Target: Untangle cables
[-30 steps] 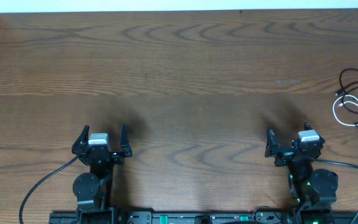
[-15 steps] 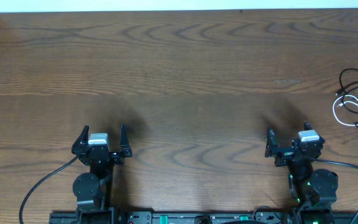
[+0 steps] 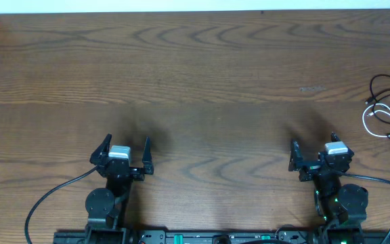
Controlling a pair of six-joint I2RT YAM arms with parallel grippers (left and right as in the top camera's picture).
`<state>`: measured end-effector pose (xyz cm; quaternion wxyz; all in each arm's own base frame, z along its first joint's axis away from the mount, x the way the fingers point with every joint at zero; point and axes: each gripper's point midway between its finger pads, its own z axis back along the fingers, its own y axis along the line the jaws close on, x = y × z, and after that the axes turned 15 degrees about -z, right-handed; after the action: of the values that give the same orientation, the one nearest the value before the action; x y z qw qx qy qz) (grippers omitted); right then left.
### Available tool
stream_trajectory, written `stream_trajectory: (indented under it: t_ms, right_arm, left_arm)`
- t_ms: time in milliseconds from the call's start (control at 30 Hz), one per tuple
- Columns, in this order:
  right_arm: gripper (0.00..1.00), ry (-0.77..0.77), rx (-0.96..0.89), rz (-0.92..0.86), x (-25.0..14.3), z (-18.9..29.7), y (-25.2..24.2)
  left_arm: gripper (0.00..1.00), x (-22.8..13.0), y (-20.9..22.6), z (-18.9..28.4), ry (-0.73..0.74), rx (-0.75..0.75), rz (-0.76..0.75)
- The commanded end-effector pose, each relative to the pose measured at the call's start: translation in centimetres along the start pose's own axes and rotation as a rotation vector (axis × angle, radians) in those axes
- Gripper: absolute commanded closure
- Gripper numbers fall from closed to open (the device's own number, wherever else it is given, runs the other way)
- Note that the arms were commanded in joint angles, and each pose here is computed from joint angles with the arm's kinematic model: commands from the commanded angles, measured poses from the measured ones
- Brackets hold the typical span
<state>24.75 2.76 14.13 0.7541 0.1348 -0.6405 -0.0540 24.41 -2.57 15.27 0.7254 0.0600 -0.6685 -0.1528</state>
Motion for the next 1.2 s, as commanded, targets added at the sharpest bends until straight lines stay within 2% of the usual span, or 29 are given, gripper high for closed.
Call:
stream_trajectory:
  t_ms: [0, 100, 233, 567, 867, 1167]
  right_arm:
    - [0.01, 0.0, 0.001, 0.015, -0.1, 0.0, 0.0]
    - [0.01, 0.0, 0.001, 0.015, -0.1, 0.0, 0.0]
    - [0.01, 0.0, 0.001, 0.015, -0.1, 0.0, 0.0]
    - [0.01, 0.0, 0.001, 0.015, -0.1, 0.0, 0.0]
    - [0.01, 0.0, 0.001, 0.015, -0.1, 0.0, 0.0]
    - [0.01, 0.0, 0.001, 0.015, -0.1, 0.0, 0.0]
  left_arm:
    - [0.02, -1.1, -0.8, 0.0, 0.034, -0.035, -0.011]
    - [0.02, -1.2, -0.8, 0.0, 0.035, -0.032, -0.016]
    - [0.02, -2.1, 1.3, 0.1, 0.088, 0.09, -0.059]
    - [0.02, -2.1, 1.3, 0.1, 0.088, 0.088, -0.058]
    - [0.02, -1.9, 0.6, 0.0, 0.067, 0.059, 0.22]
    - [0.02, -1.7, 0.3, 0.0, 0.062, 0.037, 0.224]
